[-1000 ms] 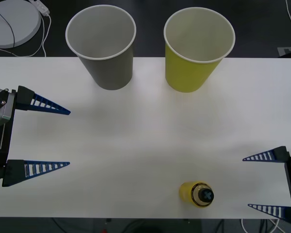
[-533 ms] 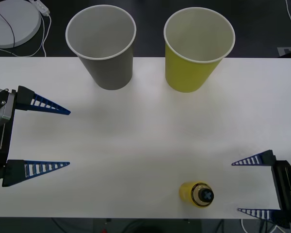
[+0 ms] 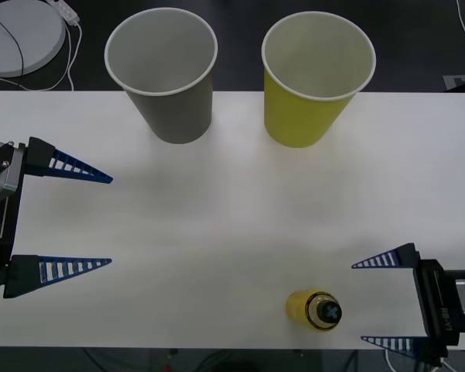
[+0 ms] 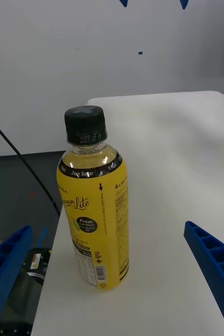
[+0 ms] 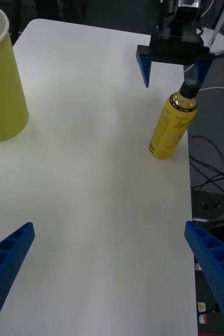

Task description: Put the can into the green bin and the plastic bottle into the gray bin

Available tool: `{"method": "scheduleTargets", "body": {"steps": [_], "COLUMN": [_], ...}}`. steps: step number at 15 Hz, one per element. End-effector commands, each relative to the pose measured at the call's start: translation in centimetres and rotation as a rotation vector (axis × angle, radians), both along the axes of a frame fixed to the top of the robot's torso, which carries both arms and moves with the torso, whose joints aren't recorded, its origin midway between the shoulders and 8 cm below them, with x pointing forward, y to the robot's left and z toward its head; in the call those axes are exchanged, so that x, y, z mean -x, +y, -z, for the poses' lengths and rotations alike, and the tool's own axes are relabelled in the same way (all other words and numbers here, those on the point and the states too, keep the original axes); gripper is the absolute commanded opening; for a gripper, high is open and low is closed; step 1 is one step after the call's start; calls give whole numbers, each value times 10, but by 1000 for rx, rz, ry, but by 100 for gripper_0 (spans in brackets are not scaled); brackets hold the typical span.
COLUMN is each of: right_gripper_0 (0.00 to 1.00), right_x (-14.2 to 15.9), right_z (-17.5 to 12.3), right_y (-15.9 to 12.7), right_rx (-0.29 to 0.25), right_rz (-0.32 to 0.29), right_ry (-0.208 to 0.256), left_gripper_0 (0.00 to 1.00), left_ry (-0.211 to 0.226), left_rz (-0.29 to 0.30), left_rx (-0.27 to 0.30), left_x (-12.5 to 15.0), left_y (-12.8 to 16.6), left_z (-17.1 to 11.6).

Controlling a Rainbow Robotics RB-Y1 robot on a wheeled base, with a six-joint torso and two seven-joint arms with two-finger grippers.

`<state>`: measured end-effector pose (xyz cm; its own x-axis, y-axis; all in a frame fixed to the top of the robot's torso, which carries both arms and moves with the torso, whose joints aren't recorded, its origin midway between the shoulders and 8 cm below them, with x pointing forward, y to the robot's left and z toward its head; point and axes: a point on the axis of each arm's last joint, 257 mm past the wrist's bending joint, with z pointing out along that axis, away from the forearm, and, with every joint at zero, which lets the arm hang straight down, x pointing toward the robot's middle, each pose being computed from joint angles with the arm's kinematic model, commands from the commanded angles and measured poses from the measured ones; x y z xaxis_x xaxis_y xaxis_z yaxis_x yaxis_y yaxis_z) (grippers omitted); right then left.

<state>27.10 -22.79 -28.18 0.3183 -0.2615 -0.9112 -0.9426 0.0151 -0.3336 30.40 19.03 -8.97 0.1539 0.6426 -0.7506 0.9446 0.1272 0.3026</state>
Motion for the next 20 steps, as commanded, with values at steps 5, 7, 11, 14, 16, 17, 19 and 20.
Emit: {"method": "scheduleTargets", "body": {"steps": [5,7,11,14,16,17,19,20], "right_gripper_0": [100,100,100,100,100,100,100,100], "right_x": [-3,-2,-1,1,5,6,9,10], "right_z": [7,9,11,12,13,14,16,16], "right_y": [26,35,55,69,76,77,77,78], "right_rx": [-16,-24,-44,-54,-59,-57,-56,-55], "right_rz": [-26,-41,-72,-94,-118,-125,-131,-135], "right_ry": [10,14,17,18,19,15,12,9], "left_gripper_0": [100,100,100,100,100,100,100,100], "left_ry": [0,0,0,0,0,0,0,0], "left_rz": [0,0,0,0,0,0,0,0], "left_rx": [0,0,0,0,0,0,0,0], "left_x": [0,0,0,0,0,0,0,0], "left_y": [0,0,0,0,0,0,0,0], "left_z": [0,0,0,0,0,0,0,0]}}
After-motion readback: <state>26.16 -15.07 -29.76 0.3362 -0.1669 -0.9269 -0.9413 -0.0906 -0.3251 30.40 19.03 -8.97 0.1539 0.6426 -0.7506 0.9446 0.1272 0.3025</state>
